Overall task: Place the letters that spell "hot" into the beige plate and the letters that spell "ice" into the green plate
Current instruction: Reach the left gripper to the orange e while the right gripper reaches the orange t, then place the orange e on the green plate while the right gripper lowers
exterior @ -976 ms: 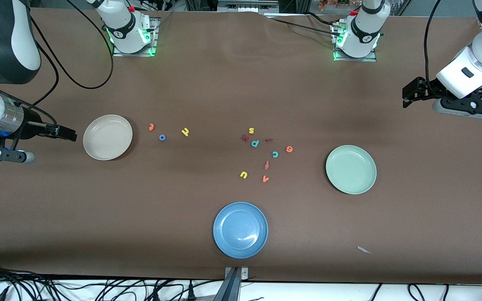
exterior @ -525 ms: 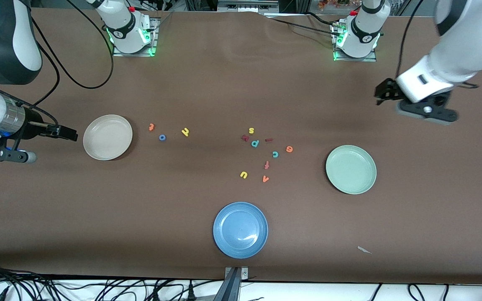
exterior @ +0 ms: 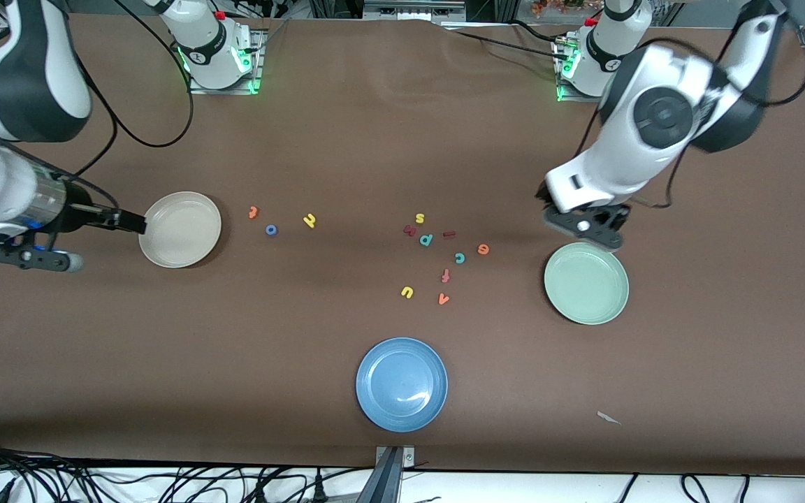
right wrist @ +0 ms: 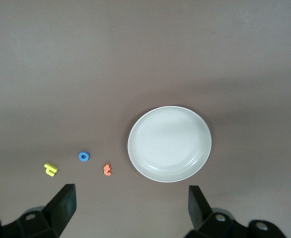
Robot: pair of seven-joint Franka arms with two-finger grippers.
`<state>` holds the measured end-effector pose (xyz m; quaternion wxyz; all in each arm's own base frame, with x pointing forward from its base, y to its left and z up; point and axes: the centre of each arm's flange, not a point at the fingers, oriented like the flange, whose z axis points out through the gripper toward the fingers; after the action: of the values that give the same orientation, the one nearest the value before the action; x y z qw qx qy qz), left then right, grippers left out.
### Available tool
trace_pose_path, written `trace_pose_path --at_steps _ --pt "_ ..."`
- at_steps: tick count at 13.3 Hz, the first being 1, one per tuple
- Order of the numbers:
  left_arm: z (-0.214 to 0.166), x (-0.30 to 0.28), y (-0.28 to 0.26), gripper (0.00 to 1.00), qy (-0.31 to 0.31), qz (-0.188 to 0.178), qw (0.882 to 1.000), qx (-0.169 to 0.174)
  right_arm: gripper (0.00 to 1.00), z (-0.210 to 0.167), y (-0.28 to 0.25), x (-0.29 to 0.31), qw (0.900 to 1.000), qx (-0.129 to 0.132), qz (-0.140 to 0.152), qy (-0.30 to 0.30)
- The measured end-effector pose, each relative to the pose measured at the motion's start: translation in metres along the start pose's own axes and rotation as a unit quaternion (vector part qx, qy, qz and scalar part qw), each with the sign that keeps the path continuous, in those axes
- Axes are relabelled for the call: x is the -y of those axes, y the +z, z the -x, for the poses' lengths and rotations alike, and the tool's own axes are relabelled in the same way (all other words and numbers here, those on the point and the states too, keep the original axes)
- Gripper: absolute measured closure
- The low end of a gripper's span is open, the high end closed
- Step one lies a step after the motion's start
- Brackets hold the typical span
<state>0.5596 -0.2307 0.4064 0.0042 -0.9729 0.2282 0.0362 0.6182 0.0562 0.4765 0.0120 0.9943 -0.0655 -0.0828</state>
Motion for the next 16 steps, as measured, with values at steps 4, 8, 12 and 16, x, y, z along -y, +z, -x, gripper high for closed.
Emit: trace_pose_path --at_steps 4,8,12,16 --pt "-0.031 -0.035 0.073 0.00 0.029 0.003 0.999 -0.022 0.00 0.003 0.053 0.052 1.000 -0.016 -0.001 0.007" --pt "-0.030 -0.046 0.148 0.00 0.037 0.007 0.999 -0.024 0.01 0.017 0.119 0.070 1.000 0.002 0.007 0.012" --pt "-0.024 -0.066 0.197 0.01 0.051 0.012 0.998 -0.031 0.01 0.049 0.188 0.093 0.999 0.012 0.008 0.030" --pt "-0.026 -0.080 0.219 0.16 0.062 0.014 0.997 -0.048 0.00 0.072 0.227 0.103 0.999 0.027 0.014 0.036"
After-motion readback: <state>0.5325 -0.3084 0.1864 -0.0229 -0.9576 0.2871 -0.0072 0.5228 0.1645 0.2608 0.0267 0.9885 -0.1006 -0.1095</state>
